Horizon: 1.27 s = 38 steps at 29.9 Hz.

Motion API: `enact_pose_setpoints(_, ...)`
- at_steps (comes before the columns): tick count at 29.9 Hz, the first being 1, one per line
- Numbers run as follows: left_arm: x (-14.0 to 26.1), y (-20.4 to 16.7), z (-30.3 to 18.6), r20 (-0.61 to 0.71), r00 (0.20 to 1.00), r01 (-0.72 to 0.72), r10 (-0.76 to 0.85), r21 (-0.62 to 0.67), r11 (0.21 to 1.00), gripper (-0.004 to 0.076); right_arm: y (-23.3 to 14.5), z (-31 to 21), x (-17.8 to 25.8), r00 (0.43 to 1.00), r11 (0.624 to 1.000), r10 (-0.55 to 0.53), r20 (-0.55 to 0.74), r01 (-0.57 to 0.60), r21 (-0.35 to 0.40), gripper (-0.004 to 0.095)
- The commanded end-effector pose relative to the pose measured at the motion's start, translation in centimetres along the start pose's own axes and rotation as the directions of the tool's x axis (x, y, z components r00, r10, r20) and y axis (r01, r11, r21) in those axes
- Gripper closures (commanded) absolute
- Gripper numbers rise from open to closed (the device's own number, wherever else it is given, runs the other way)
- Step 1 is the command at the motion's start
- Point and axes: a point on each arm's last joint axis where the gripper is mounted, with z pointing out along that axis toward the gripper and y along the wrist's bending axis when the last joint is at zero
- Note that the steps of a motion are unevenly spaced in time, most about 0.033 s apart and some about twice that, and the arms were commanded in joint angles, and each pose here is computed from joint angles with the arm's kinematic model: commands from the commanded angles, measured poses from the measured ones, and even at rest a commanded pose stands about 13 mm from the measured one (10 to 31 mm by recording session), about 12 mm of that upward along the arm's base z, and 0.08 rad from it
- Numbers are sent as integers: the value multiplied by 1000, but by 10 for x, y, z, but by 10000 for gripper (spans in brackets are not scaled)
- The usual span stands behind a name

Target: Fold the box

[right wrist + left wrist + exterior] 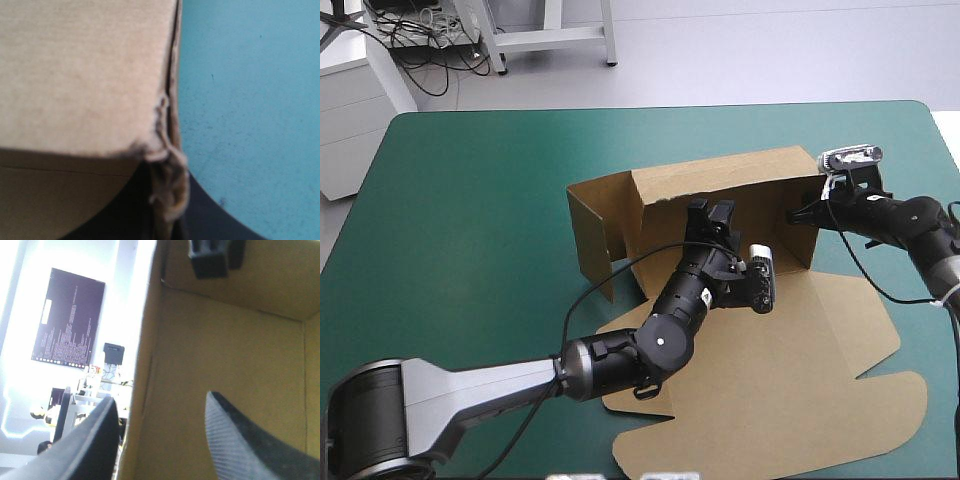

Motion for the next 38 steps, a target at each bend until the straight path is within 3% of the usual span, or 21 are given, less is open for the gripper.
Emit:
enact_pose_setpoints(1,-13,61,-40,85,995,76,-60,-192,978,449,3,5,7,998,999,23,-58,-25,-29,908)
enact_pose_setpoints(7,20,131,-82,32,971,226,-235,-423,877,724,6,-3,-7,995,996,50,-81,-55,-66,908)
enact_pose_setpoints(14,104,204,-106,-9,870,377,-492,-632,677,730,25,-27,-50,994,989,32,-102,-47,-142,908)
enact_pose_setpoints(17,144,223,-116,-31,794,437,-607,-664,606,730,41,-37,-67,991,990,14,-136,-32,-135,908)
enact_pose_setpoints(22,205,235,-127,-28,579,617,-815,-639,460,729,63,-54,-78,962,997,23,-271,-42,-65,908)
enact_pose_setpoints(25,234,238,-134,-62,480,654,-875,-641,403,729,68,-61,-87,953,995,22,-302,-50,-84,908)
enact_pose_setpoints(33,276,222,-141,-273,300,703,-914,-585,405,730,61,-16,-86,922,990,87,-376,-123,-73,908)
enact_pose_setpoints(38,284,208,-144,-427,232,732,-874,-514,446,730,55,22,-83,933,987,110,-344,-143,-72,906)
